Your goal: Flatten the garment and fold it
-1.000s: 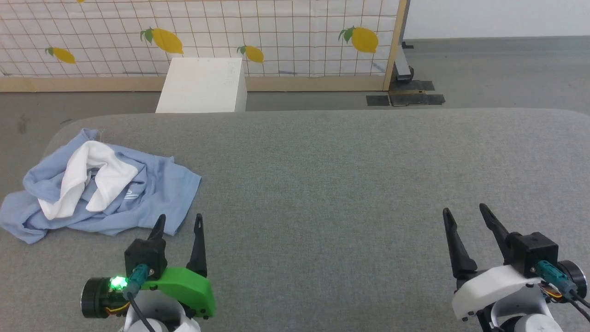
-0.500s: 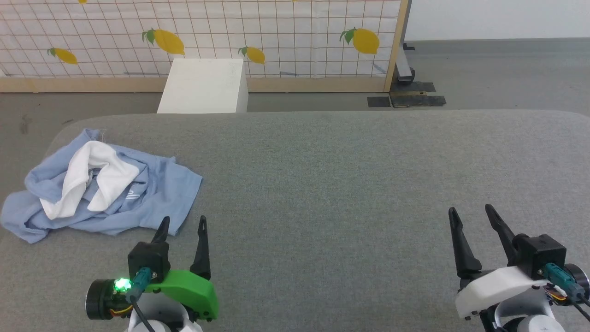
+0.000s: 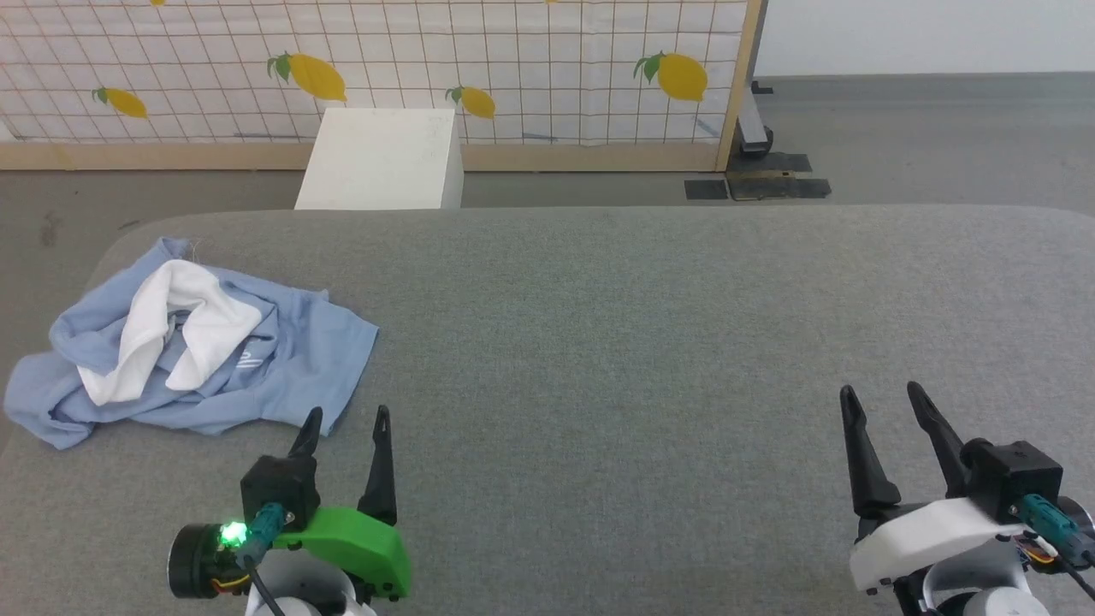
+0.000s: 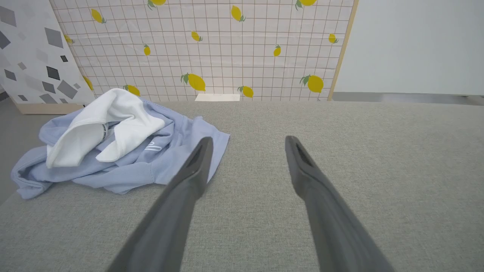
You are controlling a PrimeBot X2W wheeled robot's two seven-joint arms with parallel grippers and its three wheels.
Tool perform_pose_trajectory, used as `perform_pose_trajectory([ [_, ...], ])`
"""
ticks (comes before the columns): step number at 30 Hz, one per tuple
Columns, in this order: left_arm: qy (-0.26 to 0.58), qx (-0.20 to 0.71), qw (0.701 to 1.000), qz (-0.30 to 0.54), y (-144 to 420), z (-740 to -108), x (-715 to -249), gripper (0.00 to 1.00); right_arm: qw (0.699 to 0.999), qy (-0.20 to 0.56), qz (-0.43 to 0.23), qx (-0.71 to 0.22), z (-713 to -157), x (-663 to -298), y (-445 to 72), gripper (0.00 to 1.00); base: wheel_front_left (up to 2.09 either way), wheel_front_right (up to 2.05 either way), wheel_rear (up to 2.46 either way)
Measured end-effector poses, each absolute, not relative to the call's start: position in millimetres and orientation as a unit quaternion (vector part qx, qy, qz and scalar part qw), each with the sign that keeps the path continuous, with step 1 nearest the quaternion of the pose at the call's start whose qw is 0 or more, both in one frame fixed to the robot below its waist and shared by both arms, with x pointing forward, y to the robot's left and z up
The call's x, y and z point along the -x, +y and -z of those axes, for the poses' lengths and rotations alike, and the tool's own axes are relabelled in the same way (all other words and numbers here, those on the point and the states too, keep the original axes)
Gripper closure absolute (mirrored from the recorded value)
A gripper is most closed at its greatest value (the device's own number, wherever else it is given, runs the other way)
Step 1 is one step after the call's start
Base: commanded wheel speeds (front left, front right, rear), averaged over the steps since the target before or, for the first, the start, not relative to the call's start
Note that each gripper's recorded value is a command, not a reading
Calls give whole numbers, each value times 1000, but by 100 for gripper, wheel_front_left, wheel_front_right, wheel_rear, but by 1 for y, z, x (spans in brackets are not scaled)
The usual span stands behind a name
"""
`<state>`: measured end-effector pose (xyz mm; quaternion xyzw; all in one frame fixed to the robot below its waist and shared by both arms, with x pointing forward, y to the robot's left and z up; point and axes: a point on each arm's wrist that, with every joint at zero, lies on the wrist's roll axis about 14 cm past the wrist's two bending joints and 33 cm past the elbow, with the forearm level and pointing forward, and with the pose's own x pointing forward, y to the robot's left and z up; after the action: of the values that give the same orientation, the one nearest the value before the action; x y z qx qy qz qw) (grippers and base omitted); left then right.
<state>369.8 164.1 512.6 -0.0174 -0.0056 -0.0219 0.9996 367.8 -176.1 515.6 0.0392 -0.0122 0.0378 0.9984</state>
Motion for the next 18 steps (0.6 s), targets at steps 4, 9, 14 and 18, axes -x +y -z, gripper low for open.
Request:
perform_pose_trajectory([
  [4, -7, 18, 1000, 22, 164, -512, -369, 0, 998, -15, -36, -44, -516, -368, -177, 0, 0, 0, 0],
  [9, -8, 21, 1000, 20, 163, -511, -369, 0, 998, -17, -34, -49, -515, -367, -178, 0, 0, 0, 0],
  [14, -9, 22, 999, 22, 162, -510, -369, 0, 998, -19, -32, -54, -515, -367, -179, 0, 0, 0, 0],
  [18, -8, 26, 999, 22, 162, -508, -368, 0, 998, -21, -30, -59, -514, -367, -180, 0, 0, 0, 0],
])
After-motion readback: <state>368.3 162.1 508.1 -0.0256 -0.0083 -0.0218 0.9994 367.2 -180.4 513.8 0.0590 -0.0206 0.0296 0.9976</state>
